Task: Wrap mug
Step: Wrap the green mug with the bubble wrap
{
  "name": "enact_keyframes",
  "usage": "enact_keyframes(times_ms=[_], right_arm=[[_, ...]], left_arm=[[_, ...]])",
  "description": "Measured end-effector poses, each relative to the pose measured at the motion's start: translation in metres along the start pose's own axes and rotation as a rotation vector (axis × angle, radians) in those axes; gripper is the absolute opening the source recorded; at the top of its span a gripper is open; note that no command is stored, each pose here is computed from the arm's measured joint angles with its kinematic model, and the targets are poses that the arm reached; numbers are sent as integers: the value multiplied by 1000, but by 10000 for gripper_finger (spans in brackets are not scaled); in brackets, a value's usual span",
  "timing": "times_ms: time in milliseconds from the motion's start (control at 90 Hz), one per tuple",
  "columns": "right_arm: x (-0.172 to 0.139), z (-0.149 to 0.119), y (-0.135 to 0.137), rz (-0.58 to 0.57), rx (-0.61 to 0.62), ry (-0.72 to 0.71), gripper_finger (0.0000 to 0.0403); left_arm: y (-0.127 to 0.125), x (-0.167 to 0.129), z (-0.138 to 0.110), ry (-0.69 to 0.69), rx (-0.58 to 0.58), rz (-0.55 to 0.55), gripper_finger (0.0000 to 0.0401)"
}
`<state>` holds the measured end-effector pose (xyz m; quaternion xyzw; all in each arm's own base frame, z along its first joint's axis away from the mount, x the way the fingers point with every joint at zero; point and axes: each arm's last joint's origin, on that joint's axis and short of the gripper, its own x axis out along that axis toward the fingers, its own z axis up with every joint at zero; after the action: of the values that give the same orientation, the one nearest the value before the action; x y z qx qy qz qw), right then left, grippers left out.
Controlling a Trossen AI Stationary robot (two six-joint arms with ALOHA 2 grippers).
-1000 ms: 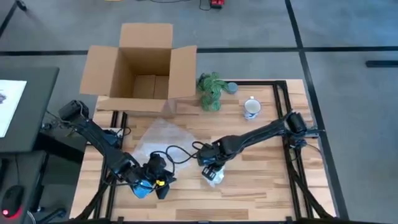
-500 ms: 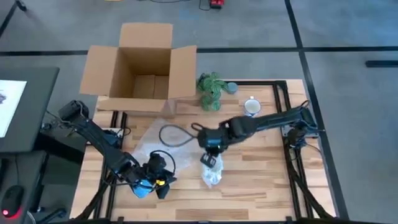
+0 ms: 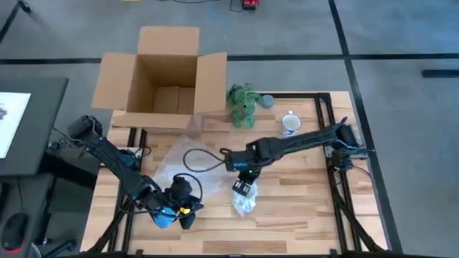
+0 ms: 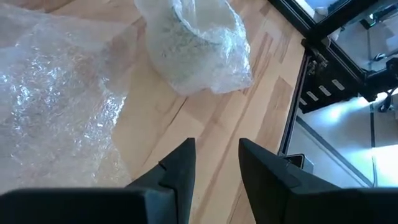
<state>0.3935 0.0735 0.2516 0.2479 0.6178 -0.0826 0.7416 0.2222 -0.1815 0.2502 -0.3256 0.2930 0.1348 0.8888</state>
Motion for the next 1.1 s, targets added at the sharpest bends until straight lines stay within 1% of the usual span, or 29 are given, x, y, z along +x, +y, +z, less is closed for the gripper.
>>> enact_keyframes(times_ms=[89,244,478,589,711,800,889,967,1033,1100], right_arm=[[19,0,5,-34,-8,18,0],[41,-3,11,-97,-5,25,0],[65,-6,19,-130,-21,27,0],[67,-8,21,-132,-19,20,0],[52,-8,24,-121,-10,9,0],[31,-8,27,-104,-9,0,0],[-2,-10,32,-48,-13,-31,0],[-24,-14,36,41,-10,-24,0],[-28,-18,44,111,-21,-28,0],[-24,-22,51,121,-44,-54,0]], left_arm=[[0,0,0,0,1,1,104],[0,0,0,-1,0,1,104],[0,0,0,-1,3,1,104],[0,0,0,-1,3,1,104],[0,0,0,-1,2,1,104],[0,0,0,-1,2,1,104],[0,0,0,-2,1,1,104],[0,0,0,-1,-3,1,104],[0,0,0,-2,-8,0,104],[0,0,0,-3,-11,-2,104]])
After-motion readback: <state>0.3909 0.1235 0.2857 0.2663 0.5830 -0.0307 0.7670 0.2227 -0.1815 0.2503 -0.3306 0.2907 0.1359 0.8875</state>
